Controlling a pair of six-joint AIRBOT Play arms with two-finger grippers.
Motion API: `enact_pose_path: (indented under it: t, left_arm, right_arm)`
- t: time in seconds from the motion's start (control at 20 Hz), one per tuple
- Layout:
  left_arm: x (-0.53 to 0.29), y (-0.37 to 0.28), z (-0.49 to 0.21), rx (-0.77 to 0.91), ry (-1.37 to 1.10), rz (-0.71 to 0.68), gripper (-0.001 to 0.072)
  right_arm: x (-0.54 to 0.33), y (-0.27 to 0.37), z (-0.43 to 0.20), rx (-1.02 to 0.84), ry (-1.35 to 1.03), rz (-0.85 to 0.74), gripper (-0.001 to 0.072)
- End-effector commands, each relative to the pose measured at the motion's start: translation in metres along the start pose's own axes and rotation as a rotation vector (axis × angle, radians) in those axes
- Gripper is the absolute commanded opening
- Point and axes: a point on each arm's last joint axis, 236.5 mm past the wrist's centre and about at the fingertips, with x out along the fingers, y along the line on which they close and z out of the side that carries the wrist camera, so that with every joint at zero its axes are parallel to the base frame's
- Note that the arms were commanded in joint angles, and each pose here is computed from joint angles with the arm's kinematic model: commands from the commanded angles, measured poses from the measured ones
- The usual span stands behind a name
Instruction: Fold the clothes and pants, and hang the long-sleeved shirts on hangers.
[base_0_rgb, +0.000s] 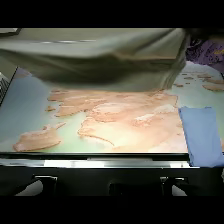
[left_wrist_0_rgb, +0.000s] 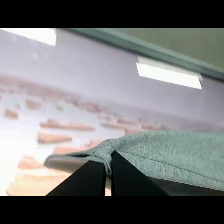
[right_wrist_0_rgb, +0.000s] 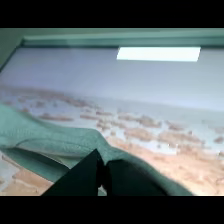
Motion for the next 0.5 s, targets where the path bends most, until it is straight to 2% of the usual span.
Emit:
enact_pose_path:
  t: [0.0, 0.25, 0.45]
  left_arm:
    - [-0.108, -0.024, 0.059, 0.074, -0.254, 0.143, 0.0015]
    - [-0.196, -0.024, 0.044, 0.093, -0.322, 0.306, 0.0015]
    - [-0.189, -0.013, 0.030, 0.072, -0.270, 0.333, 0.0015]
  right_arm:
    - [-0.112, 0.063, 0.055, -0.075, -0.217, -0.023, 0.0035]
    - [-0.200, 0.100, 0.050, -0.008, -0.312, -0.065, 0.0035]
    - [-0.185, 0.088, 0.044, 0.063, -0.272, -0.076, 0.0035]
